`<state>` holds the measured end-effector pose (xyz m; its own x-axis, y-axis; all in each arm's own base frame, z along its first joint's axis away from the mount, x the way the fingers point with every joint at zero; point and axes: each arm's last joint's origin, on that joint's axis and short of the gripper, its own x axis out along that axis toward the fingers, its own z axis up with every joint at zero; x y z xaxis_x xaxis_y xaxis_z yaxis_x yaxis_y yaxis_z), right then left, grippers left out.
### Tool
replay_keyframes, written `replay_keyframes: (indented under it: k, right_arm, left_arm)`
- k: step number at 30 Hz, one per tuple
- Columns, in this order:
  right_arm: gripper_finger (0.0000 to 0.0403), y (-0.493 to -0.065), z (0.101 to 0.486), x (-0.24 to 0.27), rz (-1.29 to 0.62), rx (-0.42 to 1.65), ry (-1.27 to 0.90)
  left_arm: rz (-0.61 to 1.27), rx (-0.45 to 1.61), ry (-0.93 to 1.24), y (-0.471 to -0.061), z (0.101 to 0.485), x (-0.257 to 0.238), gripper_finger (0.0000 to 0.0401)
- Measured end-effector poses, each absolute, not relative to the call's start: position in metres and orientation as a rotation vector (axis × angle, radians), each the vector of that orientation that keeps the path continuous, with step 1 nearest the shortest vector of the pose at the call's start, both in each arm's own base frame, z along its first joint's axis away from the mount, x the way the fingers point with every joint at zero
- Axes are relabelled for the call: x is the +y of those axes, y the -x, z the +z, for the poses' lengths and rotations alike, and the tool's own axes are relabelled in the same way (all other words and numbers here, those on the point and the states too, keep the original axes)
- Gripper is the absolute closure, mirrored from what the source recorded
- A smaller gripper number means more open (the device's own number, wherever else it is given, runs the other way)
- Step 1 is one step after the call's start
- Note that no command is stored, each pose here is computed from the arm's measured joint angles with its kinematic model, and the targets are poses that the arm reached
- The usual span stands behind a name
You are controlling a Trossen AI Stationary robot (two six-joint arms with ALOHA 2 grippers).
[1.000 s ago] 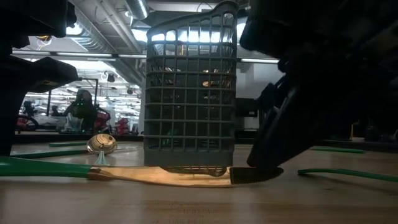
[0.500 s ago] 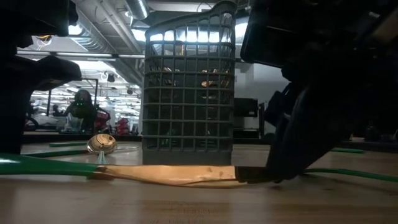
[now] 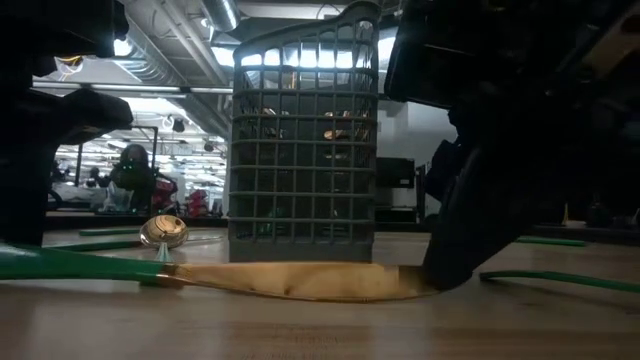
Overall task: Sort silverware
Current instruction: Put the green knife into the utensil rack
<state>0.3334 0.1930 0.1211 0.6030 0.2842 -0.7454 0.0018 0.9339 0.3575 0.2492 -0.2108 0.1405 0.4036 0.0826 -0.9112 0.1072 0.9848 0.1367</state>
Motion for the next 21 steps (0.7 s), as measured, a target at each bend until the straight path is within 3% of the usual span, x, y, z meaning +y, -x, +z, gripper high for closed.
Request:
replay_keyframes:
  k: [2, 11, 21]
  right_arm:
    - [0.0394, -0.3341, 0.1226, 0.1936, 0.17, 0.904, -0.346]
    - [0.0398, -0.3339, 0.1225, 0.1935, 0.173, 0.906, -0.334]
    - [0.04, -0.3336, 0.122, 0.1933, 0.175, 0.907, -0.326]
  left_arm:
    - [-0.016, 1.159, -0.183, -0.249, 0.1404, -0.2109, 0.0333]
    - [-0.01, 1.154, -0.168, -0.2496, 0.1403, -0.2112, 0.0332]
    - [-0.005, 1.122, -0.116, -0.2527, 0.1414, -0.2135, 0.0296]
